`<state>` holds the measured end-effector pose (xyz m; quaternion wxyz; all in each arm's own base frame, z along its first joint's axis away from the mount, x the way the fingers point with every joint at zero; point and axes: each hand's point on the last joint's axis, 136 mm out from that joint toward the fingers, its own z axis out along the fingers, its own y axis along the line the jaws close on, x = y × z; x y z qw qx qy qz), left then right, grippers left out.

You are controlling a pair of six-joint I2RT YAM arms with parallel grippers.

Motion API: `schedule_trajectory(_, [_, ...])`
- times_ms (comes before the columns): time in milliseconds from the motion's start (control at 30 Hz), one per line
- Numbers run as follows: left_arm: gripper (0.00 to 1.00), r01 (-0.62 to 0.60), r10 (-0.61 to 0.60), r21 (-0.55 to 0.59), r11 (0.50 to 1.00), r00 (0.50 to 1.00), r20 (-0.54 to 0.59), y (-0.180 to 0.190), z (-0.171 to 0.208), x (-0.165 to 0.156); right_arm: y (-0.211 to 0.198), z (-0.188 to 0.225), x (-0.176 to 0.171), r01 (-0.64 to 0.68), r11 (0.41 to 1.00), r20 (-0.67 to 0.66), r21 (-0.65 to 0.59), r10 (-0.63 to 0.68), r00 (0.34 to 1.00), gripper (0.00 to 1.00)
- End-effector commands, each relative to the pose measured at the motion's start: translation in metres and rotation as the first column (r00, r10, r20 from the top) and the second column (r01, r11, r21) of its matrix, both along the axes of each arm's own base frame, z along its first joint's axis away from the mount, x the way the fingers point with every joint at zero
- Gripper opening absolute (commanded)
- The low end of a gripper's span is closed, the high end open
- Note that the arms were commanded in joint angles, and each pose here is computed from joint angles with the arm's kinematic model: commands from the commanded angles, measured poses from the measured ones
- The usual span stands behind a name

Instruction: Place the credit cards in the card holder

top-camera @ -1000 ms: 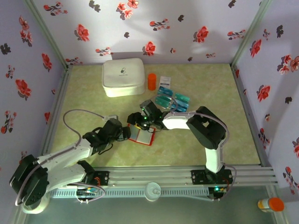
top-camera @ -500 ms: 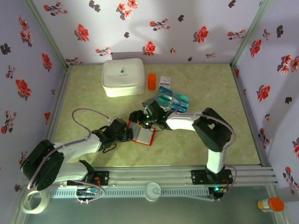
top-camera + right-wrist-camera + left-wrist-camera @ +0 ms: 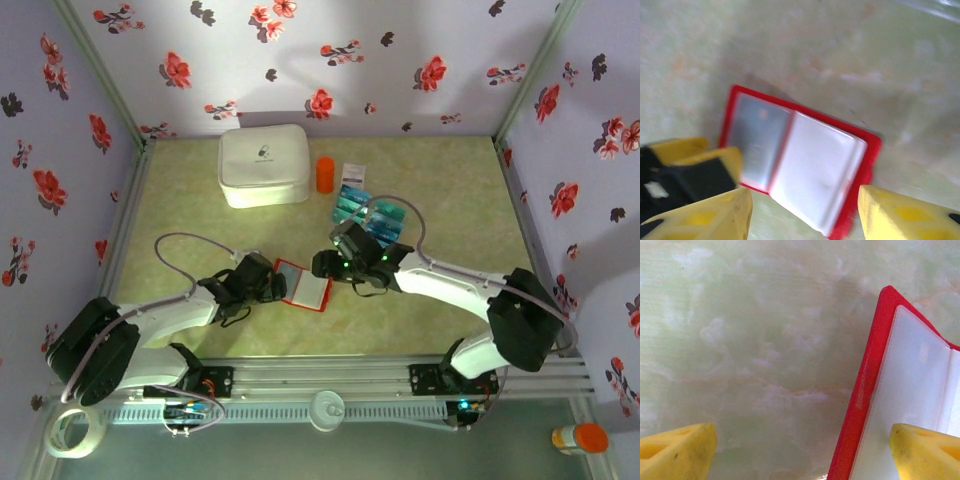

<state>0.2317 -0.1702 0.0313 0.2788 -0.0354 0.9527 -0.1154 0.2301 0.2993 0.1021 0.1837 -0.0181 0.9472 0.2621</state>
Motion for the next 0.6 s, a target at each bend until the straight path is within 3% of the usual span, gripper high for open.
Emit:
schedule_trajectory(0, [0.9, -0.034, 0.034, 0.004, 0.999, 0.999, 0.024, 0.005, 0.004, 0.005, -0.017, -0.027, -0.012, -0.033, 0.987, -0.013, -0.16, 0.031, 0.999, 0.58])
schedule_trajectory(167, [0.9, -0.035, 0.035, 0.009, 0.999, 0.999, 0.021, 0.006, 0.003, 0.005, -0.012, -0.047, -0.015, -0.06, 0.972, -0.035, -0.225, 0.053, 0.998, 0.57])
schedule_trajectory(267, [0.91, -0.026, 0.026, 0.011, 1.0, 0.999, 0.021, 0.004, 0.004, 0.006, -0.021, -0.053, -0.013, -0.047, 0.962, -0.019, -0.27, 0.043, 0.999, 0.5])
schedule_trajectory(567, [0.91, 0.002, -0.002, 0.009, 1.0, 1.0, 0.009, -0.003, 0.003, 0.007, -0.041, -0.064, -0.013, -0.033, 0.949, -0.013, -0.314, 0.03, 0.999, 0.01])
